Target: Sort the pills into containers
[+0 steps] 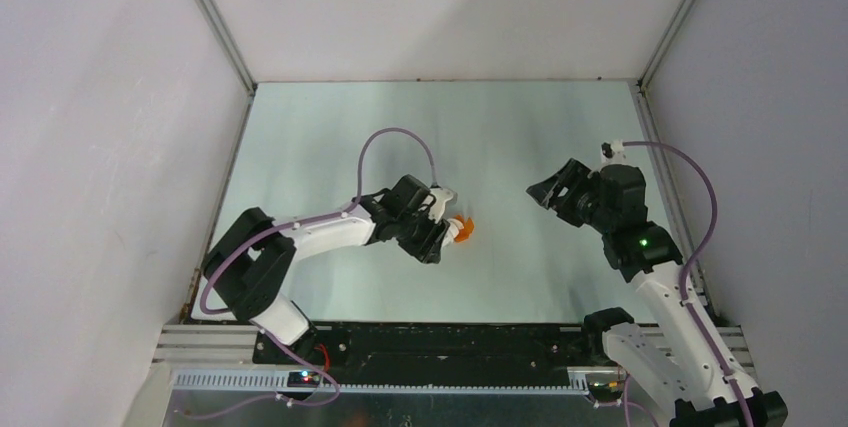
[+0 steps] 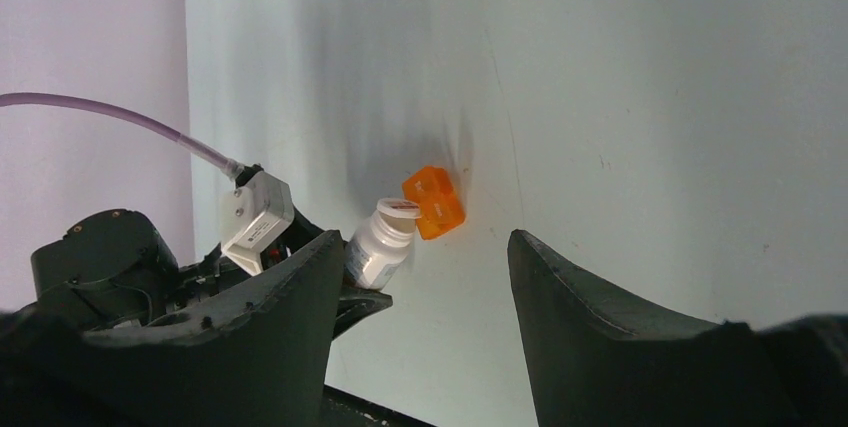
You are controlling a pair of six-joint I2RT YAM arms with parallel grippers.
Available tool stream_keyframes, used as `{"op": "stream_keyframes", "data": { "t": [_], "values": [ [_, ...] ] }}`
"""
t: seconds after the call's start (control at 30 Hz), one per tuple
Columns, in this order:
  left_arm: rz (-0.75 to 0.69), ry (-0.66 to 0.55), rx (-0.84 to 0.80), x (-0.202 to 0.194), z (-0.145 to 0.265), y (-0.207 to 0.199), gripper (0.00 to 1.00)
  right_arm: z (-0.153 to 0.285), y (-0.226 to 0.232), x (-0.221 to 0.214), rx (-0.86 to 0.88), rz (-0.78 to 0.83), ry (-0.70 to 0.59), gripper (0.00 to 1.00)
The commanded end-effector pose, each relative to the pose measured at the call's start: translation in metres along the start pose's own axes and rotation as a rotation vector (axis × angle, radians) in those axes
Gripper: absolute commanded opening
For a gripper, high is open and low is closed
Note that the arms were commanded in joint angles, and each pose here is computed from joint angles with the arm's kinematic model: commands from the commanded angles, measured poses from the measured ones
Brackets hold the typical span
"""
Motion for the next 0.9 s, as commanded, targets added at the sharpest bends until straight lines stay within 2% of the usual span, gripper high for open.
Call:
{"op": "stream_keyframes", "data": {
  "t": [0.0,0.23,0.87],
  "values": [
    [-0.044,-0.048,0.017,0.023,0.003,-0.010,0.00,0.004,-0.002,-0.002,0.010,-0.017,-0.007,0.66],
    [-0.069,-0.043,0.065,0.029,0.004,-0.013,0.00,0.003,-0.008,-0.007,0.004,-0.033,0.007,0.66],
    [-0.137,0.071,0.180,0.026,0.004,-0.022,0.00,-0.002,-0.015,-0.012,0.008,-0.082,0.034,0.66]
  ]
}}
Point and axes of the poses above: each gripper's point midway between its finger pads, its own z axis back along the fingers, its own y axis along the line the jaws close on, x = y × z, the point moved 6 cm from there along z, back along the fingers, and after that the axes turned 11 degrees about z, right-handed, at the moved point
